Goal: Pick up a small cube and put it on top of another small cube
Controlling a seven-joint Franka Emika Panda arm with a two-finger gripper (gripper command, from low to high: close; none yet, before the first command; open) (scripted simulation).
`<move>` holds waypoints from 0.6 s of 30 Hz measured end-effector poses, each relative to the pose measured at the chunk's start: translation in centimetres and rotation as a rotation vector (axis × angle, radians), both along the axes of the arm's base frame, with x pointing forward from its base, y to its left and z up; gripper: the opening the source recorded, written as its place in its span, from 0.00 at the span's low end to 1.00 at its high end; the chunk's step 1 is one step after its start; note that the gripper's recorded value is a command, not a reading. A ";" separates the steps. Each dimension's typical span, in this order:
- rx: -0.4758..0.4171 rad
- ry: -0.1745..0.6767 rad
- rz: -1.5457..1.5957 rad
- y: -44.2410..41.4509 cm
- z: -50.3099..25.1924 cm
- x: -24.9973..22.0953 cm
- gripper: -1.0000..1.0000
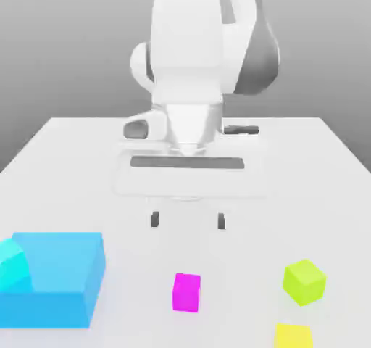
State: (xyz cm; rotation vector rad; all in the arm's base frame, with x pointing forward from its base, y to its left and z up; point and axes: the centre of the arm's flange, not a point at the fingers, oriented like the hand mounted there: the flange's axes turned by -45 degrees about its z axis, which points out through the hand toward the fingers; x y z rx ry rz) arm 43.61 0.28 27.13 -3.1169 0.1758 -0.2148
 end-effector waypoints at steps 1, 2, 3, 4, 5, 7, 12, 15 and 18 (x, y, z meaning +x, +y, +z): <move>0.000 0.032 -0.005 0.0 -2.0 -0.7 0.50; -0.001 0.064 -0.009 0.0 -3.9 -1.5 0.50; -0.002 0.096 -0.014 0.0 -5.7 -2.4 0.50; -0.003 0.117 -0.018 0.0 -7.3 -3.0 0.50; -0.003 0.127 -0.019 0.0 -8.5 -3.3 0.50; -0.003 0.135 -0.020 0.0 -10.7 -3.5 0.50; -0.003 0.138 -0.021 0.0 -14.5 -3.7 0.00; -0.003 0.138 -0.021 0.0 -14.5 -3.7 0.00; -0.003 0.137 -0.020 0.0 -14.4 -3.7 0.00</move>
